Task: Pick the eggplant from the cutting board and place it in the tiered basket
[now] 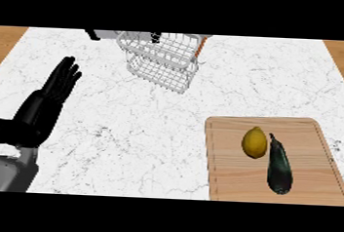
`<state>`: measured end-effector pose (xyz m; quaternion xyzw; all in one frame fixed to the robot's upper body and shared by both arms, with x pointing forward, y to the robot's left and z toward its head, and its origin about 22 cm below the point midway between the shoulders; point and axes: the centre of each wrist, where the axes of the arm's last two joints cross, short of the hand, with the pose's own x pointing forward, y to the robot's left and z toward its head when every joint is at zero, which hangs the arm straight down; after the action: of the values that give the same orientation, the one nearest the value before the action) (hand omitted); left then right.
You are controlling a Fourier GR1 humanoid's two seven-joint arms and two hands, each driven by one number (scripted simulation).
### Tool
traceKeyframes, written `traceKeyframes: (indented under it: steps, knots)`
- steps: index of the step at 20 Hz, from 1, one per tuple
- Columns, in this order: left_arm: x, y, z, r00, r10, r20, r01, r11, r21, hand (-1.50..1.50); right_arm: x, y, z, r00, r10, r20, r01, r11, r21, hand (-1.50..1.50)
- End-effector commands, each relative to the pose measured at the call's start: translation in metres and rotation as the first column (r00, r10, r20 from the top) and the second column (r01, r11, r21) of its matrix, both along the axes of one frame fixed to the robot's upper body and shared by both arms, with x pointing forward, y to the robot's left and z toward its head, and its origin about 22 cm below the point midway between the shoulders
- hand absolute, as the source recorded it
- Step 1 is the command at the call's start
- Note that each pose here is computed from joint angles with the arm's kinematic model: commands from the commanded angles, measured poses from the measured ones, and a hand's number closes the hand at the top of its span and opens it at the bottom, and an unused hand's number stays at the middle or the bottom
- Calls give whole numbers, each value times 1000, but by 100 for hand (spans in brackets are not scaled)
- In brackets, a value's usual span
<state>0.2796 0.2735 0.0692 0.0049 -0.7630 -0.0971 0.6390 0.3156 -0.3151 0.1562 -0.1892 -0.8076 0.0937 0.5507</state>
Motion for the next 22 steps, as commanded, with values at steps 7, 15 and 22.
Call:
traceKeyframes:
  steps: [7, 15, 22]
  knots:
    - [-22, -6, -49, 951, 93, -294, -116, 991, -64, 0, -92, -79, -92, 809, -561, -177, 575, 818, 36, 150]
    - [-16, -48, -44, 937, -16, -348, -23, 994, -108, 0, -178, 14, -150, 847, -515, -134, 527, 845, 86, -150]
    - [-9, -42, -39, 941, -22, -338, -13, 995, -100, 0, -213, 15, -117, 742, -601, -297, 542, 798, -264, -150]
